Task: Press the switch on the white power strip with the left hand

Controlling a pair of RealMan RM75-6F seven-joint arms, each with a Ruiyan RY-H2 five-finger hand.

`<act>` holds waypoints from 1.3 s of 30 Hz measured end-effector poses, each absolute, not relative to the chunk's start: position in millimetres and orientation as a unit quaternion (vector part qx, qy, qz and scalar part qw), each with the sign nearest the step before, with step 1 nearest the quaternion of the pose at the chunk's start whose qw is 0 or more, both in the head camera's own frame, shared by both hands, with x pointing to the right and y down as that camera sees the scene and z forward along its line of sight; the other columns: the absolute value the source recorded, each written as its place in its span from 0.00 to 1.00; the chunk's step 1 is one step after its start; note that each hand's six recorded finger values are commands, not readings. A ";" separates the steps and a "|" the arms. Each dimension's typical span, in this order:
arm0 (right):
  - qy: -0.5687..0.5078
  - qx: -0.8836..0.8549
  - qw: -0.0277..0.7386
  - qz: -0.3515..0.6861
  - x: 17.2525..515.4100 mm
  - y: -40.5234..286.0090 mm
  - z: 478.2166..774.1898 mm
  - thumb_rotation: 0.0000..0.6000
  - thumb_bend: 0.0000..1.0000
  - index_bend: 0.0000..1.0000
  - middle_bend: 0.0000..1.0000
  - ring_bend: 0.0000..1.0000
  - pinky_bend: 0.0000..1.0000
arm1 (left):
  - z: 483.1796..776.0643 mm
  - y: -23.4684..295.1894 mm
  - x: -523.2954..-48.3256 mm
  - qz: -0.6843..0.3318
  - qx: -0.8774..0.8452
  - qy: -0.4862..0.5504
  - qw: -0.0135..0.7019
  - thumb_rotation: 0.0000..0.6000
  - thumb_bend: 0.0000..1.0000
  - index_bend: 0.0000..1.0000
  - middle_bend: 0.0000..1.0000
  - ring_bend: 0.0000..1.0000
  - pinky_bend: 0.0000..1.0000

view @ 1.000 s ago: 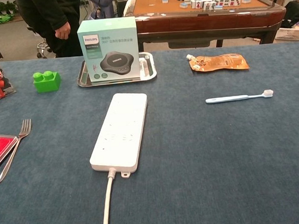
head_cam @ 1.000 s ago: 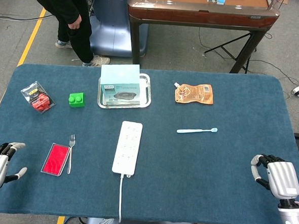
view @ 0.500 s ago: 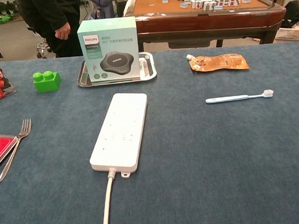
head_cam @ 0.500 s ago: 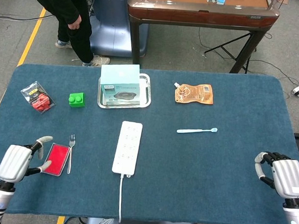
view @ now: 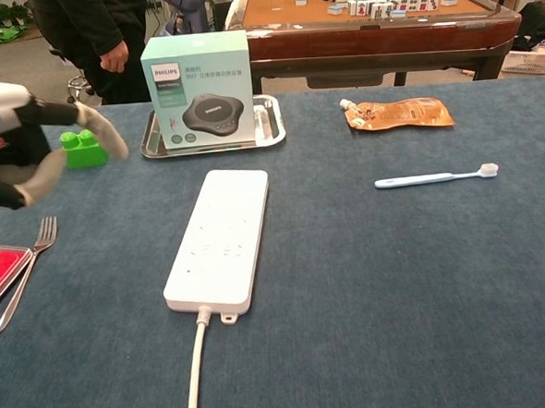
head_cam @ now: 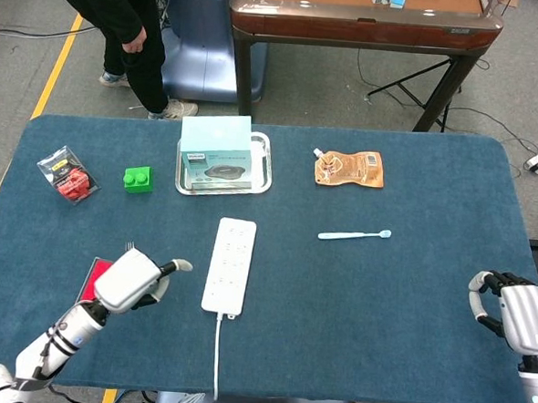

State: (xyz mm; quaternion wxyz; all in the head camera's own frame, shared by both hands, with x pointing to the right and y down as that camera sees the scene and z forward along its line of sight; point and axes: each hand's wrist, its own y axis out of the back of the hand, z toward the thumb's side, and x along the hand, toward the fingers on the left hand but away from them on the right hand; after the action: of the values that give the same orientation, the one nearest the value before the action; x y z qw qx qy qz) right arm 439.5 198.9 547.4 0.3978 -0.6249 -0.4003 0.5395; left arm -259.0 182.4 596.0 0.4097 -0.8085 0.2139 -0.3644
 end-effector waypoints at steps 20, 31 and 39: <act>-0.387 -0.631 0.388 0.549 444.6 196.0 555.5 1.00 0.71 0.63 0.56 0.52 0.62 | 628.9 203.5 -168.0 -0.351 -0.817 0.060 0.454 1.00 0.88 0.29 1.00 1.00 1.00; -0.385 -0.629 0.393 0.550 444.2 195.2 547.6 1.00 0.71 0.63 0.56 0.52 0.62 | 640.8 214.2 -162.8 -0.371 -0.814 0.036 0.445 1.00 0.88 0.28 1.00 1.00 1.00; -0.379 -0.629 0.393 0.553 441.9 195.0 548.0 1.00 0.71 0.63 0.56 0.52 0.62 | 650.0 216.5 -169.8 -0.389 -0.810 0.029 0.439 1.00 0.88 0.28 1.00 1.00 1.00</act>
State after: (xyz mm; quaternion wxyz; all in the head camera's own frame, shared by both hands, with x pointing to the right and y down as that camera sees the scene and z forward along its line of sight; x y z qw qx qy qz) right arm 441.9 195.0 548.0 0.3926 -0.6295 -0.3793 0.5529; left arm -169.8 216.5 650.0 0.4387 -0.8095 0.0288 -0.3891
